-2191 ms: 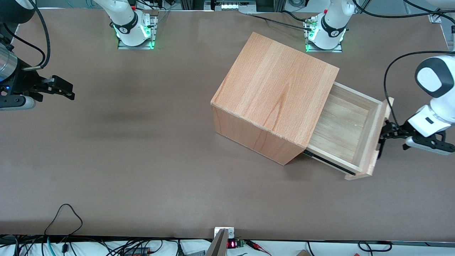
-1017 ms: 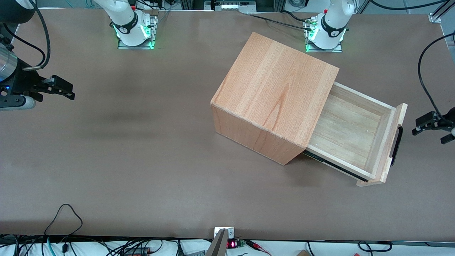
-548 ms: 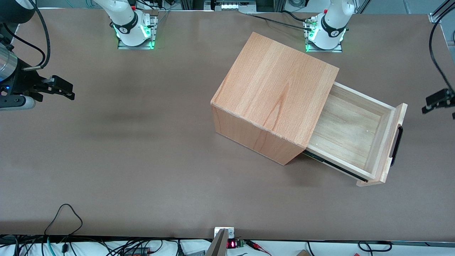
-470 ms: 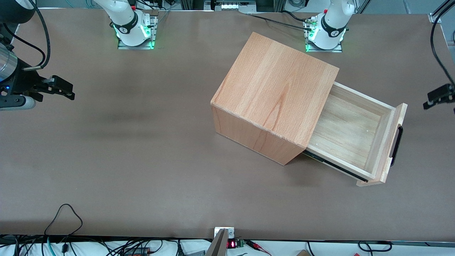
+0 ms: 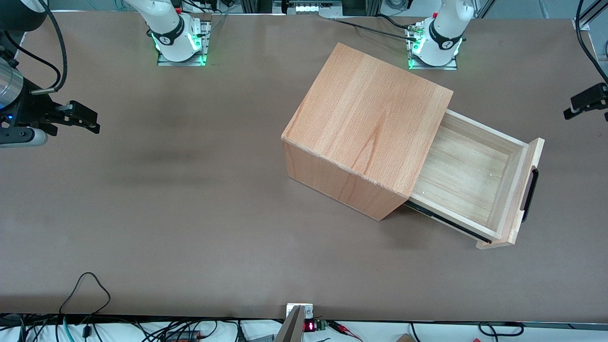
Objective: Open top drawer with left arm
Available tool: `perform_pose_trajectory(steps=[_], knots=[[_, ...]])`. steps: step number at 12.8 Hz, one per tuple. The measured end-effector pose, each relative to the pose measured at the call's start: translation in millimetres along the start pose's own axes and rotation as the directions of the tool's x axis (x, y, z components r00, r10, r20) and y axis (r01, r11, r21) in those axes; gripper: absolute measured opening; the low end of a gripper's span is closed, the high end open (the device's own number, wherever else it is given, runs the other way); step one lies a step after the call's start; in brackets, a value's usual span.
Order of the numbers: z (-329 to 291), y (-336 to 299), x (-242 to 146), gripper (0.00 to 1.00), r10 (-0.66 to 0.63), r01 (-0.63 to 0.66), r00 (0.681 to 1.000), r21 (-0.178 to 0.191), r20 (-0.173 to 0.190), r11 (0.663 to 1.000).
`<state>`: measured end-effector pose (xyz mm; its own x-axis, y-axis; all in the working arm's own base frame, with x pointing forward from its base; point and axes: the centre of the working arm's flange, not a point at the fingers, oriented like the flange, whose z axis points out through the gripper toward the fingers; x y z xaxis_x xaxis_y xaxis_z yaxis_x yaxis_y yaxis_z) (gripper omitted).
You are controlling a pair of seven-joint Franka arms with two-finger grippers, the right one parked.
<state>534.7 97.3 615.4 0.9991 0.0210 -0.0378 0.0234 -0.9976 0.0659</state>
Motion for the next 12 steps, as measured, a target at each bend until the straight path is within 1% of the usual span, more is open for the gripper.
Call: perform_pose_trajectory(steps=[2,6,12], knots=[[-8,24,-8,1.00,-0.030,0.031,0.999,-0.003,0.020,1.000],[-15,44,-15,1.00,-0.073,0.073,0.997,0.000,0.032,0.997],[-16,43,-15,1.00,-0.095,0.095,0.995,0.000,0.032,0.995]])
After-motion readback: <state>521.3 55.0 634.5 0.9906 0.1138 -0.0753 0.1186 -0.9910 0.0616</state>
